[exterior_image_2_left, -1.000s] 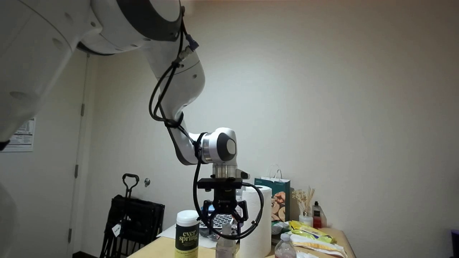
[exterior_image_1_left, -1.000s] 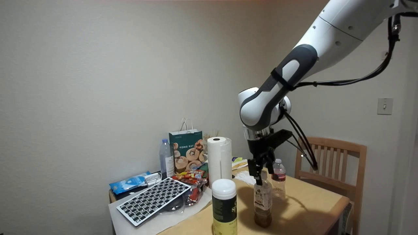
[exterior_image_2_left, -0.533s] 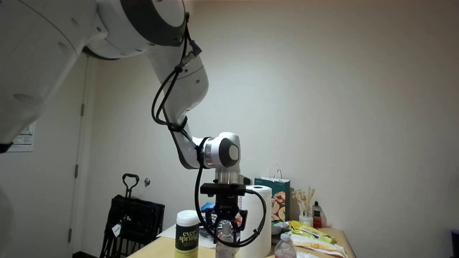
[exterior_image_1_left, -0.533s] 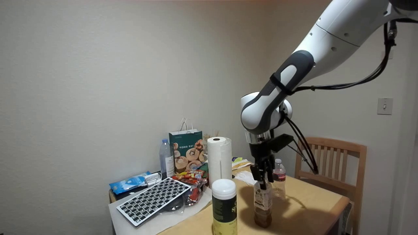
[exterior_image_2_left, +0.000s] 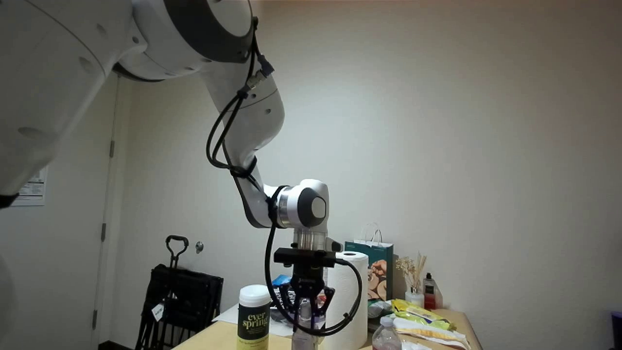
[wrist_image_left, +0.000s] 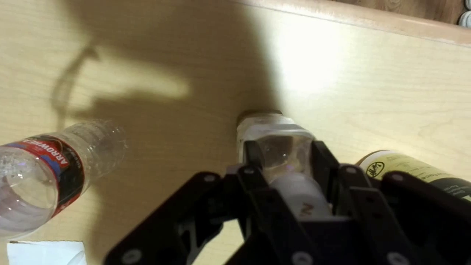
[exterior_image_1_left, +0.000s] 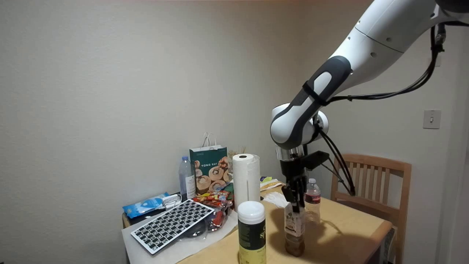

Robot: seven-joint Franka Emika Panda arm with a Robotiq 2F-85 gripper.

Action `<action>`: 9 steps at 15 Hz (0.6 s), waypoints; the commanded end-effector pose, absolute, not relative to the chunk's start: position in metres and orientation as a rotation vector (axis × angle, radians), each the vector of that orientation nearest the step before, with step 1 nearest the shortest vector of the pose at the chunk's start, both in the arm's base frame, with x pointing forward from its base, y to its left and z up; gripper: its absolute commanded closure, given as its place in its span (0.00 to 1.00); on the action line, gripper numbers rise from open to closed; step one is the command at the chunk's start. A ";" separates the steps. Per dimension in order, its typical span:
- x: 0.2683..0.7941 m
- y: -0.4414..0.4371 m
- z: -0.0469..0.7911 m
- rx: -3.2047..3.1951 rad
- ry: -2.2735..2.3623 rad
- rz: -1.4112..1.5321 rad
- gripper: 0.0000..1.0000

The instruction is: Make the bottle lay on the table and then make it sit upright.

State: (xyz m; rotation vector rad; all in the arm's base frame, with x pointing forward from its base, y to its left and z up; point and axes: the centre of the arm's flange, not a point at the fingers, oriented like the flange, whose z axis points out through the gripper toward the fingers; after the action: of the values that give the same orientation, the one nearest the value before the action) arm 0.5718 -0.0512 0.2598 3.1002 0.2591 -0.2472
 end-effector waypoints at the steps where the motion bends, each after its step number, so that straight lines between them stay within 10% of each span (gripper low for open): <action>1: 0.562 -0.049 0.275 3.116 0.347 -0.337 0.87; 9: 0.558 -0.049 0.282 3.052 0.393 -0.543 0.87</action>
State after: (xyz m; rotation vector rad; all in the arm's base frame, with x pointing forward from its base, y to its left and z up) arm 0.5594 -0.0441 0.2739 3.0685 0.3498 -0.4188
